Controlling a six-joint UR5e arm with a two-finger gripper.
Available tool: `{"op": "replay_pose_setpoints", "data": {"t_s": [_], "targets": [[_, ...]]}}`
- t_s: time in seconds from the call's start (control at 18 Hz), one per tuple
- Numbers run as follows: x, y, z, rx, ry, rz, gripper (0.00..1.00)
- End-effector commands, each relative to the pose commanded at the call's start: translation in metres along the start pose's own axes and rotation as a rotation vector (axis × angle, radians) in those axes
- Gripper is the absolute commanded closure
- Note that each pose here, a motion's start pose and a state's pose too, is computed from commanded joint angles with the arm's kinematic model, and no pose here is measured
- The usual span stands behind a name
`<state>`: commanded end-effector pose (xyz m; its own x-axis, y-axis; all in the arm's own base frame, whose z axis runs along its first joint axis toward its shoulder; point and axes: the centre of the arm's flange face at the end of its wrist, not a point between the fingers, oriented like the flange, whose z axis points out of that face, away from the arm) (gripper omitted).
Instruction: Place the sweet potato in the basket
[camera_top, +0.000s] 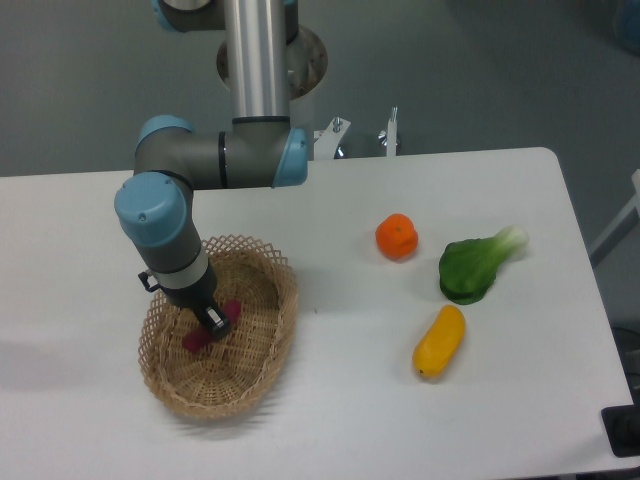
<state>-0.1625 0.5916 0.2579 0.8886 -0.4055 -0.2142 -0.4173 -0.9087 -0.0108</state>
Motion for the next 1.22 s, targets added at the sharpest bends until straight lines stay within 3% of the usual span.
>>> {"op": "replay_pose_setpoints", "data": {"t_s": [0.33,0.61,0.78,0.89,1.22], "targets": [[-0.069,0.037,-0.052,0.059,-0.089,-0.161,0.0],[-0.136,0.079,-0.082,0.07,-0.174,-0.232,0.0],[-0.171,0.113,-0.096,0.05,-0.208,-0.153,0.0],[-0.189,0.156,-0.115,0.027,-0.215,-0.158,0.0],[-0.223,0.235,-0.147,-0.02,-0.116,-0.007,0.0]]}}
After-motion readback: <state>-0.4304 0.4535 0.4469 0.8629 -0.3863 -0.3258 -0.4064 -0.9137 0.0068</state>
